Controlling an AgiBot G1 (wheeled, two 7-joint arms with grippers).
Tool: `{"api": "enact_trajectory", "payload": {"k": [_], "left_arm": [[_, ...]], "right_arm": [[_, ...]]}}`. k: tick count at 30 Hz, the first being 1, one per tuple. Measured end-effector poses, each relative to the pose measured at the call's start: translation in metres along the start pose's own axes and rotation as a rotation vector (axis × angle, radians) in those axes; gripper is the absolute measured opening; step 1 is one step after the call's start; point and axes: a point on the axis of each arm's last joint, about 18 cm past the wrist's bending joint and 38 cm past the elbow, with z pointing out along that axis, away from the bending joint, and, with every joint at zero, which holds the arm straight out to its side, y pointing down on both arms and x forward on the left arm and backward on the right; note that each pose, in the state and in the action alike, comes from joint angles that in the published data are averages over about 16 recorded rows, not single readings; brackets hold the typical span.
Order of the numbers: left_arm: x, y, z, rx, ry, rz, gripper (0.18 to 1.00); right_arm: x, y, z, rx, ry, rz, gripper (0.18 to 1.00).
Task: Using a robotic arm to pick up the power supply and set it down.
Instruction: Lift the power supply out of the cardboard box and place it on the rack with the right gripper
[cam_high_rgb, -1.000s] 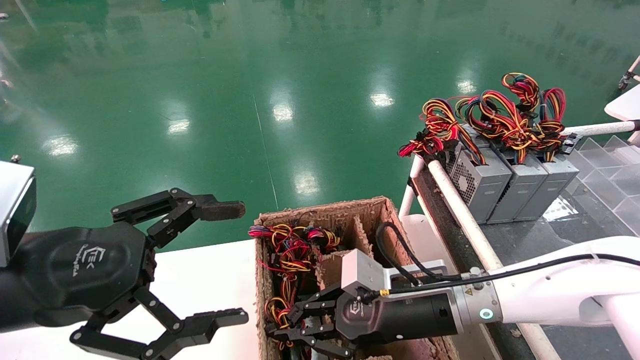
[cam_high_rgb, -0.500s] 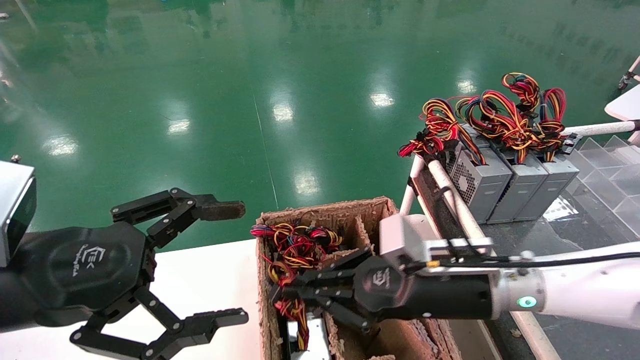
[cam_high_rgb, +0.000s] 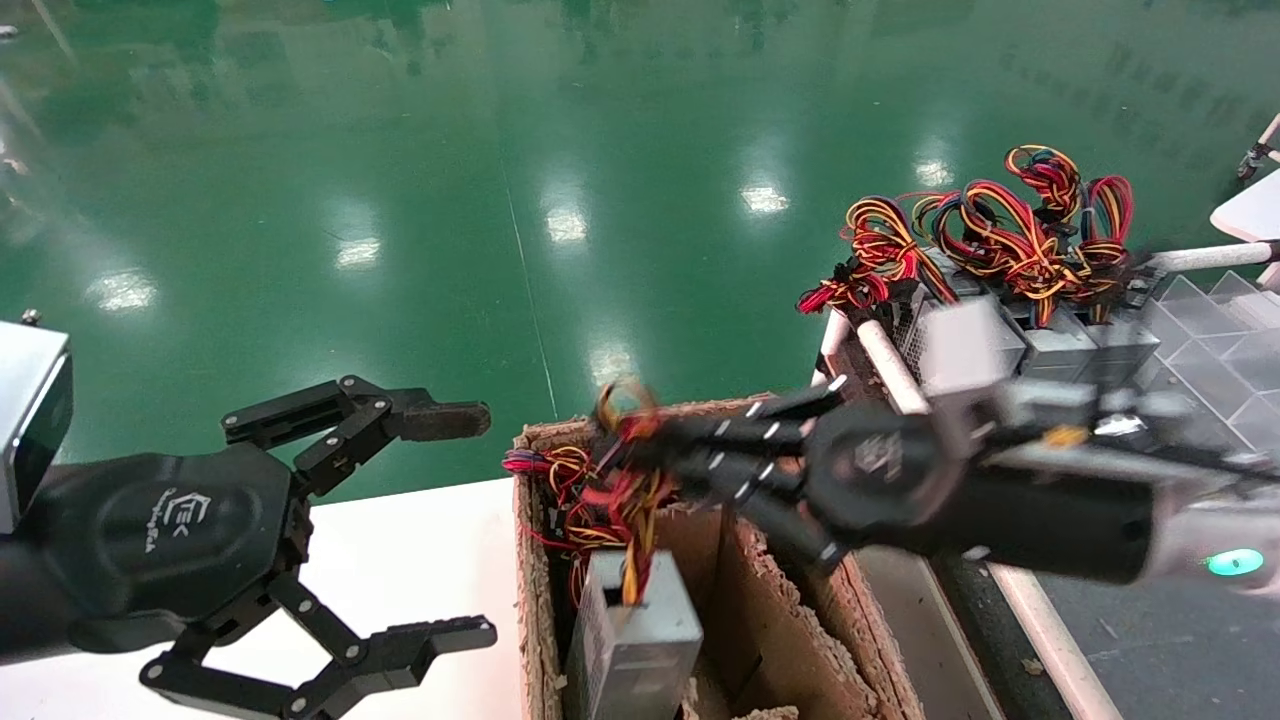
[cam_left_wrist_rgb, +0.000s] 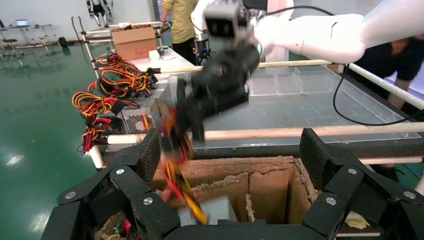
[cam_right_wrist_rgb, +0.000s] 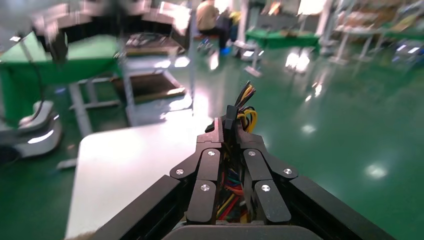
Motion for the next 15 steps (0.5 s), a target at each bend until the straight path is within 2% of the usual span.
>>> {"api": "enact_trajectory", "payload": {"k": [9, 15], "left_arm": [[0.000, 0.000, 0.000, 0.000, 0.000, 0.000, 1.001], [0.000, 0.000, 0.000, 0.000, 0.000, 0.000, 1.001]], "right_arm": [[0.003, -0.060, -0.037, 0.076, 0.070, -0.095, 0.223], [0.003, -0.096, -0.065, 0.074, 0.111, -0.166, 0.223]]}}
